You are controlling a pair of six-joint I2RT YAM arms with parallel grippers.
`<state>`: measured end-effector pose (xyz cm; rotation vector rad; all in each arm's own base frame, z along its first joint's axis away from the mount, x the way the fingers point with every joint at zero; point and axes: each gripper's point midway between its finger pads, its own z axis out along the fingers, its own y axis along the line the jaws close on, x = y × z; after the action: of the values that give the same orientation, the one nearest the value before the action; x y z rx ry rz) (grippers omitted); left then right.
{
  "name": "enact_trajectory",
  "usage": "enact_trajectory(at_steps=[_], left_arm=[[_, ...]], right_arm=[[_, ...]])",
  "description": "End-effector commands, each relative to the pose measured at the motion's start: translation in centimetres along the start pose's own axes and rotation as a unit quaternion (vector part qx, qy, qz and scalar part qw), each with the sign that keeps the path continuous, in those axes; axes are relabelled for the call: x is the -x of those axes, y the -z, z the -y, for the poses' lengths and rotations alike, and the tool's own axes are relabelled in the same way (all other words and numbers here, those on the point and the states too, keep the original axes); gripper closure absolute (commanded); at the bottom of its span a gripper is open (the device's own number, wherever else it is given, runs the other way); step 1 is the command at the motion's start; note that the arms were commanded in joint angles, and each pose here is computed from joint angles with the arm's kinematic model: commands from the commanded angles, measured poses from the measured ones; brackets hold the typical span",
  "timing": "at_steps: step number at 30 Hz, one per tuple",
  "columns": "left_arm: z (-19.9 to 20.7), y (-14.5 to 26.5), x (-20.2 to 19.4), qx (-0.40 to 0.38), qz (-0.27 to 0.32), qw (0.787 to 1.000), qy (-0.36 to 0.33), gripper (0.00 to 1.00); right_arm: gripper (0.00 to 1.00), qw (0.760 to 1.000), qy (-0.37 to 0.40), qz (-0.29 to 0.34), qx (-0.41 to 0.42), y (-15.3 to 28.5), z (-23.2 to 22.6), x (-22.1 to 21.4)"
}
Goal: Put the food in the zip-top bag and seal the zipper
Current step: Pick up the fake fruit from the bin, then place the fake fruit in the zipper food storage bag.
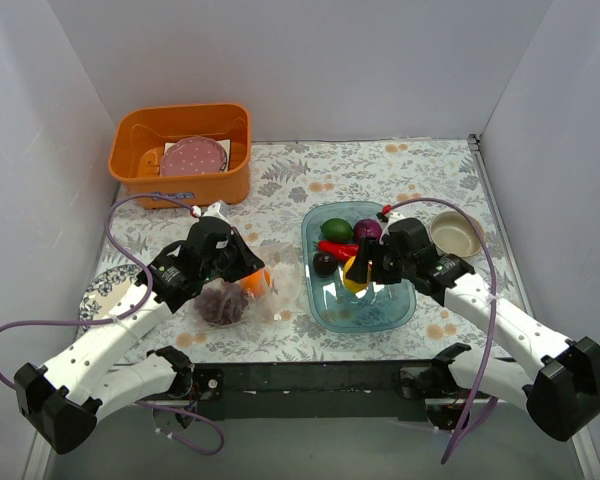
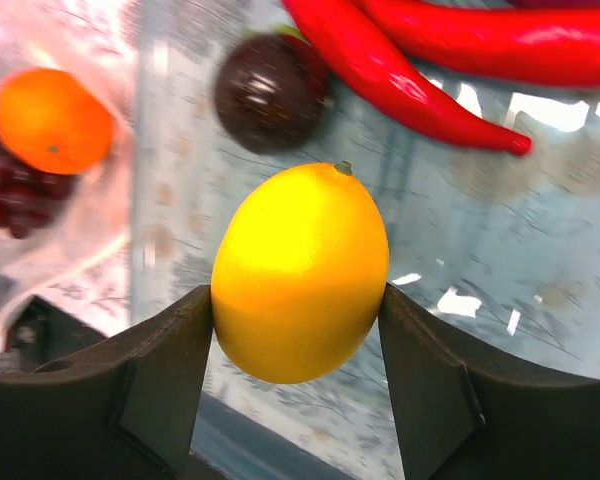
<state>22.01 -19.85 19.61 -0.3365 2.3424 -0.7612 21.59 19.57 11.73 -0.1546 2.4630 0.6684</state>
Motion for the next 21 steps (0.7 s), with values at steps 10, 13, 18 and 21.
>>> enact_trajectory(at_steps=[10,13,18,21], left_arm=[[0.4,0.3,0.2,-0.006,0.004,1.000,0.000,1.00],[0.3,0.4,0.2,-0.005,0.003,1.000,-0.001,1.00],[0.2,0.5,0.2,-0.003,0.005,1.000,-0.001,1.00],[0.2,0.6,0.3,-0.002,0.006,1.000,-0.002,1.00]], right_arm=[[0.57,0.979,-0.020,0.040,0.197,0.3,-9.8,3.5],[0.57,0.978,-0.008,0.030,0.208,-0.3,-11.3,3.3],[0.56,0.974,0.016,0.009,0.228,-1.5,-14.1,2.8],[0.56,0.969,0.029,0.006,0.244,-2.3,-15.9,2.7]])
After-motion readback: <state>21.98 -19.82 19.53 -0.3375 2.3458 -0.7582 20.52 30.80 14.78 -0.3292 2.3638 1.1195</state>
